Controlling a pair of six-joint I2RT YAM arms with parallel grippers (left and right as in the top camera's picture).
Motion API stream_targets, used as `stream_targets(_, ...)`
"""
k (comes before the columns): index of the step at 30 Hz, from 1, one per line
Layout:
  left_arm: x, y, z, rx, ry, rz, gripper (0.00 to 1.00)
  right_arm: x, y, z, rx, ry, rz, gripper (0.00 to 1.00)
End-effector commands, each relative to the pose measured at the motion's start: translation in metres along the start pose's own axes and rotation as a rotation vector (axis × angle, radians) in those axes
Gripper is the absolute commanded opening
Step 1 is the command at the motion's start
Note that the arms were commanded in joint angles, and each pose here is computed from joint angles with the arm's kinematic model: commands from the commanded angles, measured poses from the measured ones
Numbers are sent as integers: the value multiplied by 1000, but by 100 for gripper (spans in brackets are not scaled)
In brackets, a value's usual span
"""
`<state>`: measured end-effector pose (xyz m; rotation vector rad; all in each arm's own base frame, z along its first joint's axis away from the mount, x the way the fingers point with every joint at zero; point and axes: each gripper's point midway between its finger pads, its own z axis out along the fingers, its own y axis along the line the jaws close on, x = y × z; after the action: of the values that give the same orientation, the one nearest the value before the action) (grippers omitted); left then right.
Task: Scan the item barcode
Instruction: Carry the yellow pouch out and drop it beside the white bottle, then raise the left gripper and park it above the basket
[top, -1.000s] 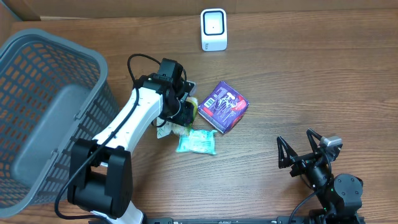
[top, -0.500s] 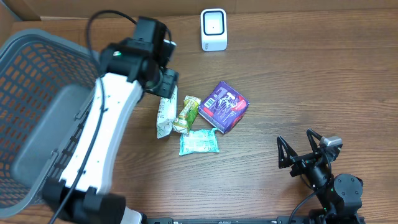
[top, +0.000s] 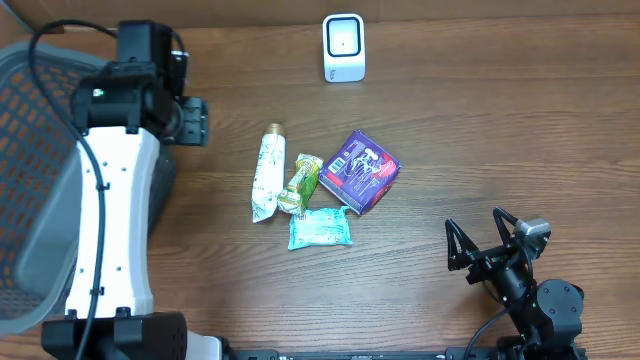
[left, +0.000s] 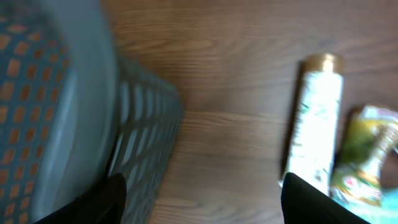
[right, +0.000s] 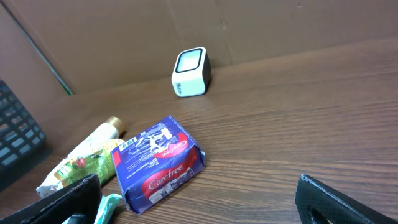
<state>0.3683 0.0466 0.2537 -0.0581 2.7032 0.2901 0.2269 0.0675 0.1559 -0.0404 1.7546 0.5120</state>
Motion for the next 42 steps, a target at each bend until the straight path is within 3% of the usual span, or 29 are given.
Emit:
stream_targets(1,-5,33,5,-60,-13,-66,71,-1,2,-2,-5,5,-1,100)
stream_targets(8,-24,45,7,-9,-98,-153,72,-1,2,-2,-5,5,-1,100)
stream_targets(13,-36,17,0,105,-146,-87,69,-1,2,-2,-5,5,-1,100)
stream_targets(19,-52,-32,-47,221,-271,37,67,-1,2,-2,-5,5,-1,100)
stream_targets(24,-46,-49,-90,268,-351,51,71,-1,2,-2,-5,5,-1,100)
stream_targets(27,-34,-54,-101,312,-341,48,73,-1,2,-2,-5,5,-1,100)
stream_targets(28,-31,-55,-101,318,-329,50,90,-1,2,-2,-5,5,-1,100)
stream_targets(29,-27,-55,-100,320,-311,51,100,-1,2,-2,-5,5,-1,100)
stream_targets(42,-13,-61,-73,319,-180,60,100,-1,2,-2,-5,5,-1,100)
